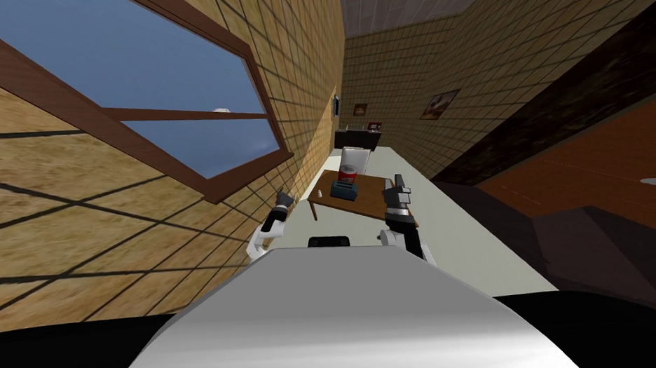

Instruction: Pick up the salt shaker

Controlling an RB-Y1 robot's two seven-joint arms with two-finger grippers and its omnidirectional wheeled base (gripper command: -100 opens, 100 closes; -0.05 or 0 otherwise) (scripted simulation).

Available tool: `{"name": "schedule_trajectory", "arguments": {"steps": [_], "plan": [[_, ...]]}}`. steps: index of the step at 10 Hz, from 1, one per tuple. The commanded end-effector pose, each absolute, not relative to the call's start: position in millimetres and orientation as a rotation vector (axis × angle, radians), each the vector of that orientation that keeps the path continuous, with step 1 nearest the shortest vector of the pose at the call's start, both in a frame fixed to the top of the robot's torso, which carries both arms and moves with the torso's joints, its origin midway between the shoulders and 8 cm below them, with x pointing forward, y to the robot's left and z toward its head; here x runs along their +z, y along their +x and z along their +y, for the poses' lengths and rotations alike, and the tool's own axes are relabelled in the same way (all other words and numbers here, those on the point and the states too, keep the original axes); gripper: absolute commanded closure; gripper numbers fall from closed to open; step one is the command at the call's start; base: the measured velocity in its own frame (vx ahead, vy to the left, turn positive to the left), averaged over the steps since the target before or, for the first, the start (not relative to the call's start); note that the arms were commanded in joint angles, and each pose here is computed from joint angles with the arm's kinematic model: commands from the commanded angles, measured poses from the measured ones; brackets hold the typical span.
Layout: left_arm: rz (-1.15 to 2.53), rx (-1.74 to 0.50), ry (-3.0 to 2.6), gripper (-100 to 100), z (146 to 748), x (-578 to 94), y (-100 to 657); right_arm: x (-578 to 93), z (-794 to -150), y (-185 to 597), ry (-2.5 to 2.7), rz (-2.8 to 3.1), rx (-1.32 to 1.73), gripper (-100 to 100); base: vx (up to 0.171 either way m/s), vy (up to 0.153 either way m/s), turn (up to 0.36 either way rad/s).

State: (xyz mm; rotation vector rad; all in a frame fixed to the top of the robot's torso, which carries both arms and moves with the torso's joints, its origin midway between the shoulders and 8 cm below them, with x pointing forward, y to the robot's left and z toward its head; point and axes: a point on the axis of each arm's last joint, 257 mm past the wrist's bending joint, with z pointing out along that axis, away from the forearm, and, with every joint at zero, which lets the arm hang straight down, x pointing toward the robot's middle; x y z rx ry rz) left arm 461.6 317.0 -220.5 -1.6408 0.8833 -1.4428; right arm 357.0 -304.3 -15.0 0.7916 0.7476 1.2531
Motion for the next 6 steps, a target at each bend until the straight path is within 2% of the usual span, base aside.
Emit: {"name": "schedule_trajectory", "arguments": {"steps": [1,6], "plan": [[0.869,-1.426,-1.737,-100,319.5,-243.2,467.4,-15.0,-304.3,357.0,0.792,0.748,1.253,0,-0.013,-0.008,-0.046],[0.817,-1.351,-2.002,-100,325.6,-301.4,476.3,-15.0,-304.3,357.0,0.792,0.748,1.253,0,-0.004,-0.012,-0.055]]}}
